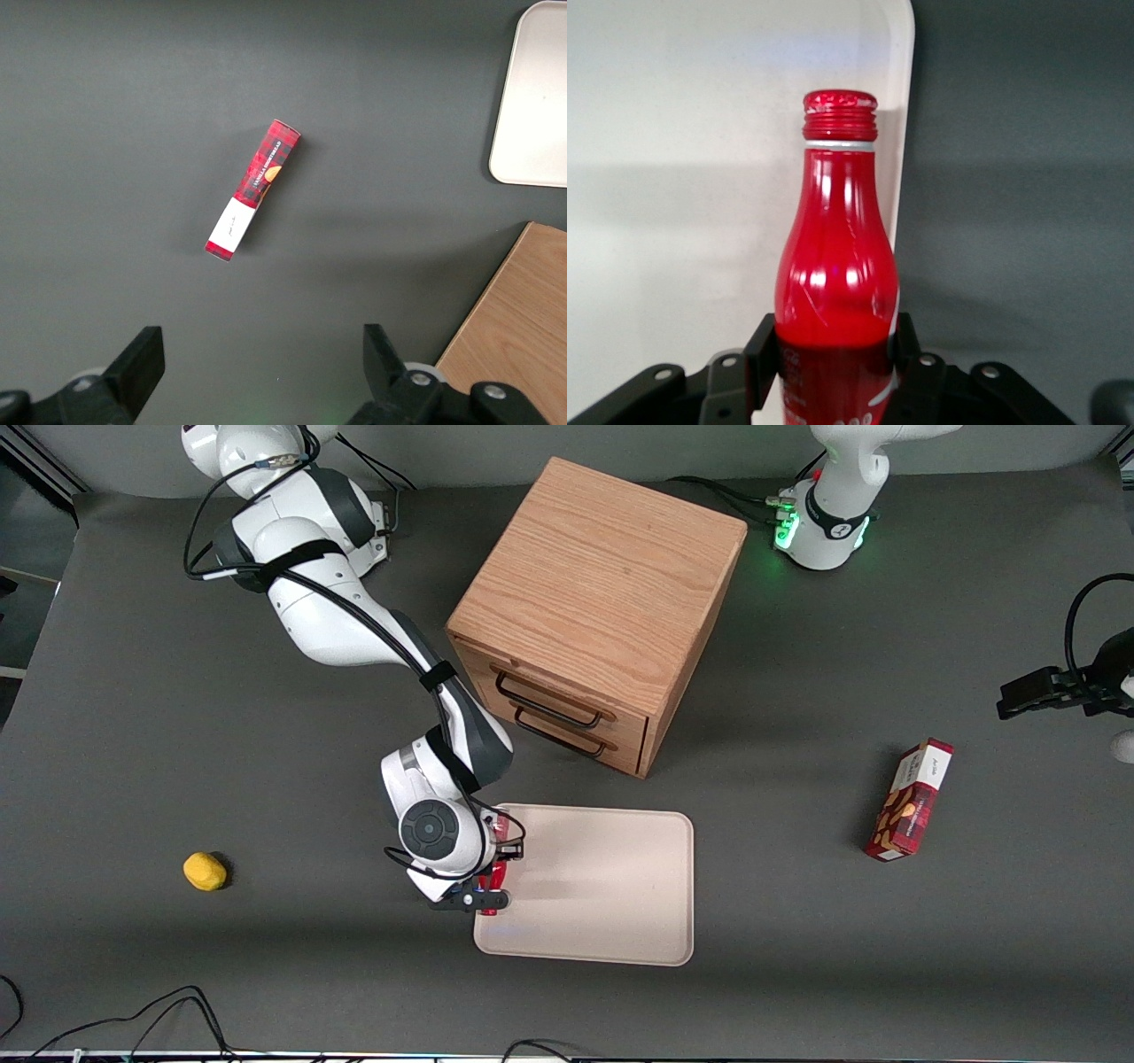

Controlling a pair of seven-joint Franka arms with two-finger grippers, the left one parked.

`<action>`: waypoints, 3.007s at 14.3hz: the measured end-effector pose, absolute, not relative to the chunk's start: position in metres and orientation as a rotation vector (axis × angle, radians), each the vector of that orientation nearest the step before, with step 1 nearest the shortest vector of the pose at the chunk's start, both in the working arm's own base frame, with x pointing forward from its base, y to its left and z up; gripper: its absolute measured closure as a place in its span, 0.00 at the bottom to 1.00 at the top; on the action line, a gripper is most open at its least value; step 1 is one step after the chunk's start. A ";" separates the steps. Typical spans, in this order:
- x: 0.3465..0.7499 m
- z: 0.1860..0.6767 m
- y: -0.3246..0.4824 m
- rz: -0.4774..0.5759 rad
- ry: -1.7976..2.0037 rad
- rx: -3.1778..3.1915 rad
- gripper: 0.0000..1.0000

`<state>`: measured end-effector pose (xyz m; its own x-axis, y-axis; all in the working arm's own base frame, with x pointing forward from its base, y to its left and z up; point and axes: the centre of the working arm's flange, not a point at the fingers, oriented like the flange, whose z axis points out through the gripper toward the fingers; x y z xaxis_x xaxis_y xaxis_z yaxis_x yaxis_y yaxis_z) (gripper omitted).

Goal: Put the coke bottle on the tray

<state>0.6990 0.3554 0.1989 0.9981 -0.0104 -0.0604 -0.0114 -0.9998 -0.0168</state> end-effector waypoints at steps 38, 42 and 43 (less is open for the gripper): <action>0.515 0.591 0.044 0.225 -0.002 -3.146 0.00; 0.512 0.607 0.032 0.190 0.008 -3.136 0.00; 0.511 0.608 0.033 0.193 0.005 -3.136 0.00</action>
<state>0.5114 0.0328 0.6078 0.9925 -0.0035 -0.1225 -0.0034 -1.0000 0.0008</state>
